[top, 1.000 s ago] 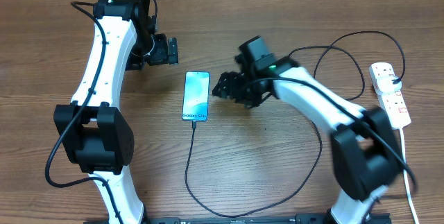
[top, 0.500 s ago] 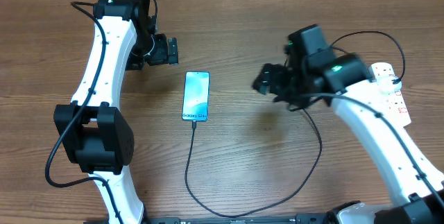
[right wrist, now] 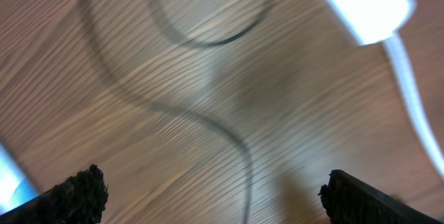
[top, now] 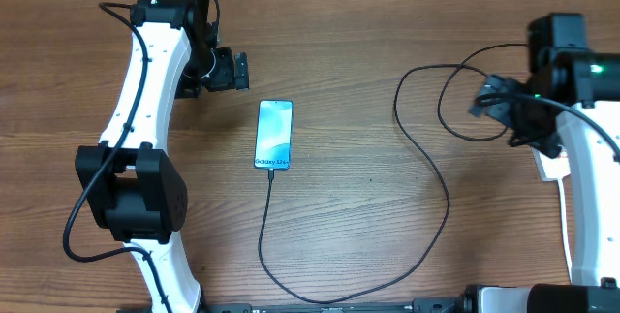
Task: Plug charger to phone and switch on socket
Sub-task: 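Move the right gripper over the white power strip's switches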
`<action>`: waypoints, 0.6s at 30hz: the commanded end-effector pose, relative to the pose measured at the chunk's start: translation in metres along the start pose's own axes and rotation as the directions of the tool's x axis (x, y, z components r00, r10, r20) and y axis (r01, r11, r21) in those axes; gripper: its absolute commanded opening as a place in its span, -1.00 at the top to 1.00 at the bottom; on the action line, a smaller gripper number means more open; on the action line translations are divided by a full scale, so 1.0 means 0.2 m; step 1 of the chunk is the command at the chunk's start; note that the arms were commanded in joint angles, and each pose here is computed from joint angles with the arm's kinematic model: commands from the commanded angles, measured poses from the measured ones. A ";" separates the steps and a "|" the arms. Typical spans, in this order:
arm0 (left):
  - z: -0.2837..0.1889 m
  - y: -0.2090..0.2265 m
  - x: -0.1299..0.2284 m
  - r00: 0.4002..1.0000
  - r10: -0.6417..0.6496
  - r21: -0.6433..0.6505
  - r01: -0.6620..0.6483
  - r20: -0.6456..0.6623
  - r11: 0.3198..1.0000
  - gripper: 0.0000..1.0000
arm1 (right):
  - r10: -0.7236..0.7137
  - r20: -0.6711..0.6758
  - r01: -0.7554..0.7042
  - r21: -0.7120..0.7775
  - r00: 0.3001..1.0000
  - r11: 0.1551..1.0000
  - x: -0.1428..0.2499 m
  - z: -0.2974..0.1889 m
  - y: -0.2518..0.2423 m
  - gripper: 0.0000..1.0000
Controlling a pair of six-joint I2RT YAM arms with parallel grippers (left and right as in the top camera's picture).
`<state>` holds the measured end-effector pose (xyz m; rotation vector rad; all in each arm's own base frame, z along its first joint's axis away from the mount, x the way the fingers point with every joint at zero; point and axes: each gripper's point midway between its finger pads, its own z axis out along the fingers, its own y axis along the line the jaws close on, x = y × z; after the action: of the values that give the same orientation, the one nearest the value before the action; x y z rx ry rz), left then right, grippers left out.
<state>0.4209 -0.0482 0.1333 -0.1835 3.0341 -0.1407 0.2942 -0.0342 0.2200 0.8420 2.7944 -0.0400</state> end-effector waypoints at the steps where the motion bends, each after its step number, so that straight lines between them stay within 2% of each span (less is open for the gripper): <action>1: -0.04 0.01 -0.01 1.000 -0.013 -0.003 0.013 0.021 1.000 -0.99 | 0.002 0.048 -0.005 0.063 0.999 0.998 -0.08 -0.02 -0.14 -1.00; 18: -0.04 0.01 -0.01 1.000 -0.013 -0.003 0.013 0.021 1.000 -1.00 | 0.036 0.049 -0.039 0.071 0.998 0.997 -0.10 -0.02 -0.19 -1.00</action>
<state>0.4209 -0.0482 0.1333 -0.1829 3.0342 -0.1406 0.2872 -0.0732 0.2207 0.9043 2.7697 -0.1370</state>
